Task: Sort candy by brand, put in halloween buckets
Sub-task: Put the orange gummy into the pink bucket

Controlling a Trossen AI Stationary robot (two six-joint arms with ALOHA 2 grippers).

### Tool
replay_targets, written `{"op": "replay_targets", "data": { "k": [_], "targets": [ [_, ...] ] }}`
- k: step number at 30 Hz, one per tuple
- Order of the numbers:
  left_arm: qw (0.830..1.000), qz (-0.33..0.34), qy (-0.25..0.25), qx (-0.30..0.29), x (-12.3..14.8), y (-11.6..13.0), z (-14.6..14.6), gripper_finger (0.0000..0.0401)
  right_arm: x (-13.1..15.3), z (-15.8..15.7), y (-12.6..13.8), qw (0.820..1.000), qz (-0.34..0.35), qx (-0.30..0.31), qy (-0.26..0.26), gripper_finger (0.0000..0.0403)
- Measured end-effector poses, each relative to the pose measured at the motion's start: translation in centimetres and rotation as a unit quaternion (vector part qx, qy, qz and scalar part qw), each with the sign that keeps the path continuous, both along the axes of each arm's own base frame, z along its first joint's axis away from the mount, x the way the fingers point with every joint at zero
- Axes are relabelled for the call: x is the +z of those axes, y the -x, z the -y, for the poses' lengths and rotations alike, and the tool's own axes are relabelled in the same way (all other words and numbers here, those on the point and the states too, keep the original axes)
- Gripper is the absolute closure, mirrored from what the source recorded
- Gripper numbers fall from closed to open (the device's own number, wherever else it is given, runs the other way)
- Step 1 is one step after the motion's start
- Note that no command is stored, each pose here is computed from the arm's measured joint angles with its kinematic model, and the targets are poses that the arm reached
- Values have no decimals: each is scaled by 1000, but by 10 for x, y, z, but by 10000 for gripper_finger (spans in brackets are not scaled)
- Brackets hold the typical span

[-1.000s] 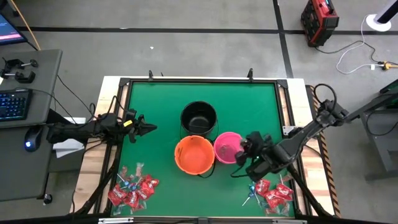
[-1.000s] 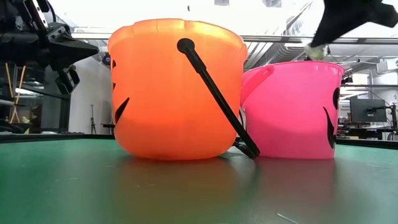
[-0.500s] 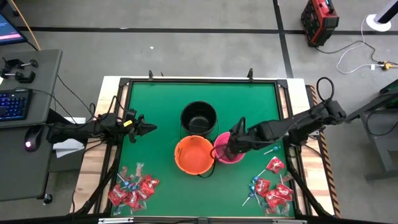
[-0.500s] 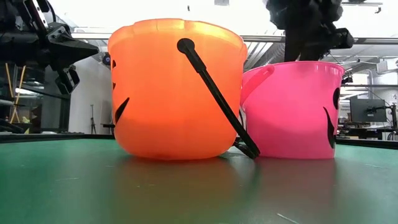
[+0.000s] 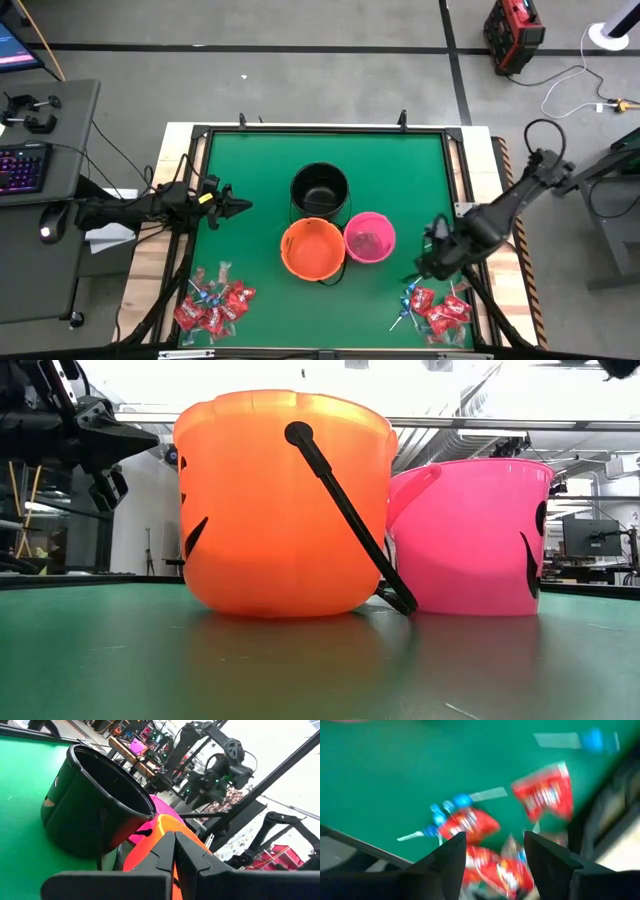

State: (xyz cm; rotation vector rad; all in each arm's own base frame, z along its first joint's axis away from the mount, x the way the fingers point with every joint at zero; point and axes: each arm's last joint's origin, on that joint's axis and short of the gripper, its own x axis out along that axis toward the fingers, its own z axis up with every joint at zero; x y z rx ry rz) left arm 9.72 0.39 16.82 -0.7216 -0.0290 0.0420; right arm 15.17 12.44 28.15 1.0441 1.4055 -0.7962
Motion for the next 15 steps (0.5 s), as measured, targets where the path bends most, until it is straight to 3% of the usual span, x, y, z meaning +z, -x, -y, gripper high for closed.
{"op": "replay_targets", "data": {
  "k": [2, 4, 10, 15],
  "targets": [
    [1000, 0, 0, 0, 0, 0, 0, 400, -14, 2, 8, 998, -17, -58, -29, 215],
    [1000, 0, 0, 0, 0, 0, 0, 400, -32, 0, 11, 995, -36, -68, -71, 215],
    [1000, 0, 0, 0, 0, 0, 0, 400, -89, -1, 19, 968, -116, 75, -208, 215],
    [1000, 0, 0, 0, 0, 0, 0, 400, -112, 8, 28, 951, -146, 153, -227, 215]
  ]
}}
